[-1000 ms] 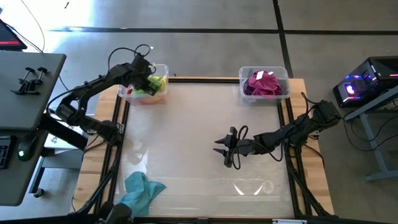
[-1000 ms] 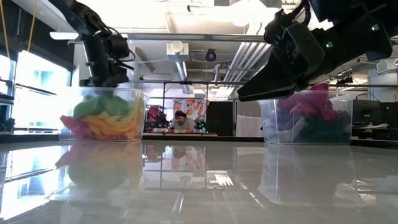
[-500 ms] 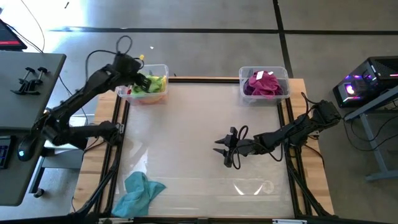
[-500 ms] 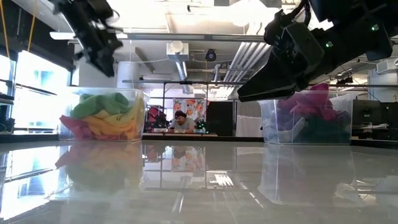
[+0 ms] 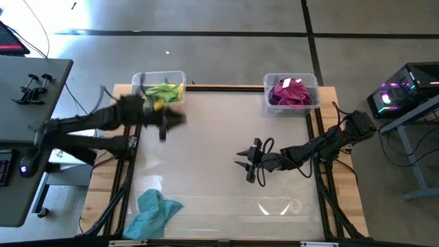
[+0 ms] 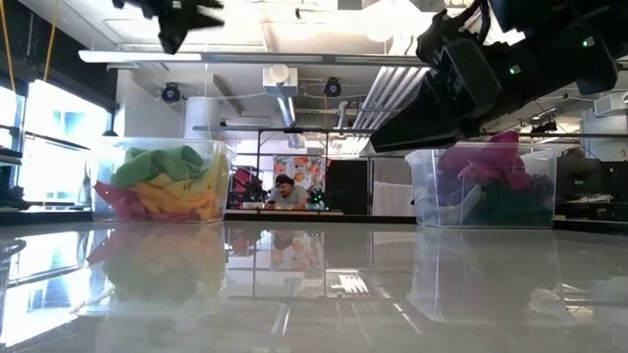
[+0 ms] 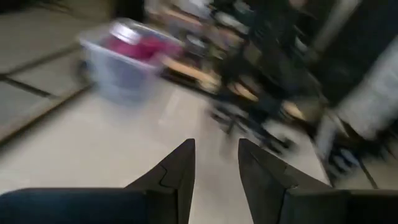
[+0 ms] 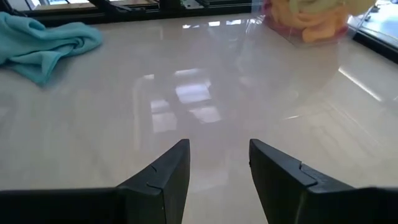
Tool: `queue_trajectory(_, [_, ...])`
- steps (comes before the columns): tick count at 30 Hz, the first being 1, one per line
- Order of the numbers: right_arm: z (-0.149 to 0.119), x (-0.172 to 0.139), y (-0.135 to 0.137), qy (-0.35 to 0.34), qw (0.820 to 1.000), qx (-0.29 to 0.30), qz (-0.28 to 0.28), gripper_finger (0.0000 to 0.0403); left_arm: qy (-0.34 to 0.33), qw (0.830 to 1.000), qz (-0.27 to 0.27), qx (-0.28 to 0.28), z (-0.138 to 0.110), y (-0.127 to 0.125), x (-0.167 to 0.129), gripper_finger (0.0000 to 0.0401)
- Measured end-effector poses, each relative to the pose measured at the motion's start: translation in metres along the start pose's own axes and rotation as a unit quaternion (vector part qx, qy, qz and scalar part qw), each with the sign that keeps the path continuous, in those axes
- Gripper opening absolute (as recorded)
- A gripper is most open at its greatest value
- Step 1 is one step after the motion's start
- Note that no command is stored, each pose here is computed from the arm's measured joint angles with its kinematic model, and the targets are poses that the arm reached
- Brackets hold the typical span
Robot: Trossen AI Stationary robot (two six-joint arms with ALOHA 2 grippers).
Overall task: Sort towels by color in basket
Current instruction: Put the blue microfiber towel into the left transparent bin
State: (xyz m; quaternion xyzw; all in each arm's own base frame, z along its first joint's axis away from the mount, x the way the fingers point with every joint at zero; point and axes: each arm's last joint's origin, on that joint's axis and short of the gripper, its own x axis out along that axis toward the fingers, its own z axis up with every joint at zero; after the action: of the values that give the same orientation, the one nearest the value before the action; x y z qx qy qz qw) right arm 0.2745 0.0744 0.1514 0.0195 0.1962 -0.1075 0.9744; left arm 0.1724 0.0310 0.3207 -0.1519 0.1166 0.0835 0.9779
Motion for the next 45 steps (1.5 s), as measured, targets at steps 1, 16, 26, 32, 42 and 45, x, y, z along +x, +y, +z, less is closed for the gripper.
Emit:
queue_trajectory(1, [0.0, 0.0, 0.0, 0.0, 1.0, -0.005, 0.0, 0.016, 0.017, 1.0, -0.013, 0.009, -0.006, -0.011, 0.004, 0.0105])
queue_trajectory(16, [0.01, 0.009, -0.015, -0.021, 0.996, -0.075, 0.037, 0.016, 0.35, 0.925, 0.066, -0.132, -0.112, -0.117, 0.031, 0.0074])
queue_trajectory(26, [0.015, 0.018, -0.037, -0.026, 0.993, -0.103, 0.054, 0.016, 0.561, 0.724, 0.181, -0.359, -0.209, -0.198, 0.007, 0.0067])
queue_trajectory(32, [0.019, 0.022, -0.05, -0.038, 0.993, -0.092, 0.055, 0.016, 0.498, 0.751, 0.182, -0.393, -0.245, -0.221, -0.005, 0.0067])
queue_trajectory(42, [0.02, 0.024, -0.057, -0.039, 0.995, -0.069, 0.063, 0.016, 0.569, 0.746, 0.214, -0.272, -0.275, -0.21, 0.008, 0.0067])
queue_trajectory(45, [0.02, 0.024, -0.057, -0.038, 0.996, -0.054, 0.063, 0.016, 0.567, 0.763, 0.192, -0.245, -0.27, -0.206, 0.018, 0.0058])
